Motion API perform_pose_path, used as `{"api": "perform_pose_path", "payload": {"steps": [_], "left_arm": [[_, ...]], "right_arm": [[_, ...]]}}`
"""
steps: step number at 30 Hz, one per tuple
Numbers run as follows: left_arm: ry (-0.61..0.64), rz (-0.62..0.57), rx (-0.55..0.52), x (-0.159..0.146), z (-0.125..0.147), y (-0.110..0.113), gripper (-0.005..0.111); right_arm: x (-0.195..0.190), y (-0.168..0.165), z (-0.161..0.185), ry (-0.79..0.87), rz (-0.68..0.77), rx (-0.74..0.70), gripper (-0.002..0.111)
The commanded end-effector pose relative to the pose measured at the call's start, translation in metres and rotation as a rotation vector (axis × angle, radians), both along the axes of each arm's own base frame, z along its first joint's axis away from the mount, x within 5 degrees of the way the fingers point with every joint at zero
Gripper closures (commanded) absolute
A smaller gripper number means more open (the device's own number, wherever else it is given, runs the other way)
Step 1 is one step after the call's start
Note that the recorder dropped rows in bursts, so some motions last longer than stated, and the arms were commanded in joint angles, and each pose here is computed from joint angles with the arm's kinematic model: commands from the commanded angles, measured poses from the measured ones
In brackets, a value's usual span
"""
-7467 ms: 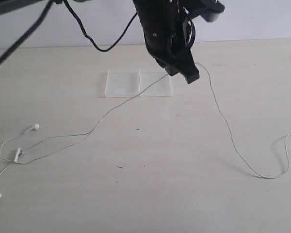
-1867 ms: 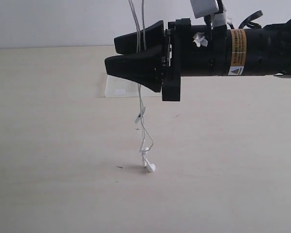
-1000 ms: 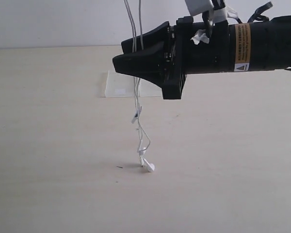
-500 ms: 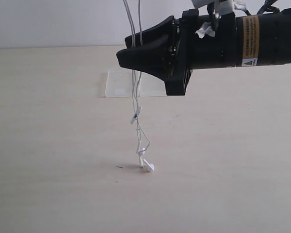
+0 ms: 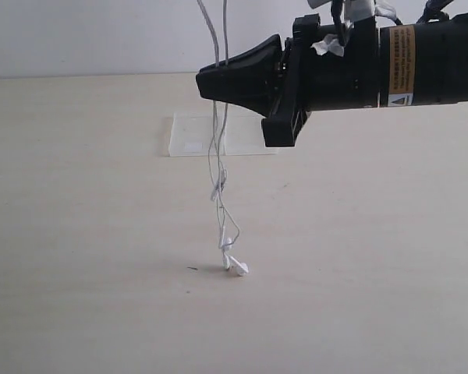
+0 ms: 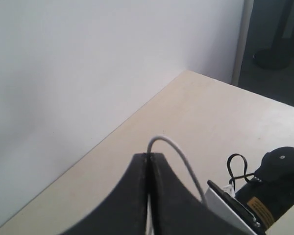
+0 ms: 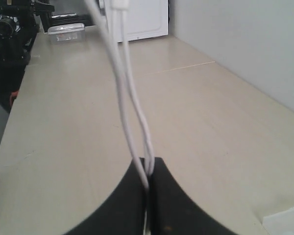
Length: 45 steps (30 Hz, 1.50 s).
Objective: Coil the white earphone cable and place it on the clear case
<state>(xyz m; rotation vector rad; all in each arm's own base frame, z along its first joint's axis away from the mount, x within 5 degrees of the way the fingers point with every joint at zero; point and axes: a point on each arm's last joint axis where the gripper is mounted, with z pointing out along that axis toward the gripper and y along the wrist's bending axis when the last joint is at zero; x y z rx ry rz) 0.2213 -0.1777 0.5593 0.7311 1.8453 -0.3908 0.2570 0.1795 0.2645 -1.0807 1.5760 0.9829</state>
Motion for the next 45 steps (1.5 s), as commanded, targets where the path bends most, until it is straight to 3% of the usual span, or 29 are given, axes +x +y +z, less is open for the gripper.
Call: {"api": "perform_pose_path", "payload": {"steps": [1,4,9,13,24,28,35,45], "left_arm": [[0.037,0.019,0.054,-0.002,-0.004,0.004,0.107],[0.014,0.052,0.076,-0.002,-0.002,0.009,0.107],[-0.008,0.082,0.081,-0.004,0.002,0.015,0.107],[0.048,0.083,0.115,-0.001,-0.014,0.012,0.107],[0.263,0.177,0.353,0.020,-0.101,0.008,0.107],[0.312,0.179,0.389,0.028,-0.138,0.001,0.107],[0.338,0.169,0.346,0.033,-0.196,-0.007,0.107],[0.341,0.134,0.285,0.031,-0.244,-0.012,0.107]], "right_arm": [[0.005,-0.006,0.000,0.015,-0.108,-0.048,0.108],[0.009,-0.011,0.002,0.015,-0.188,-0.082,0.108],[0.004,-0.014,0.014,-0.024,-0.203,-0.073,0.108],[-0.002,-0.018,0.029,-0.042,-0.227,-0.047,0.108],[-0.006,-0.029,0.046,-0.053,-0.342,-0.067,0.108],[-0.004,-0.028,0.052,-0.050,-0.351,-0.047,0.108],[0.005,-0.031,0.069,-0.091,-0.426,-0.042,0.108],[0.010,-0.030,0.092,-0.124,-0.449,0.007,0.108]]}}
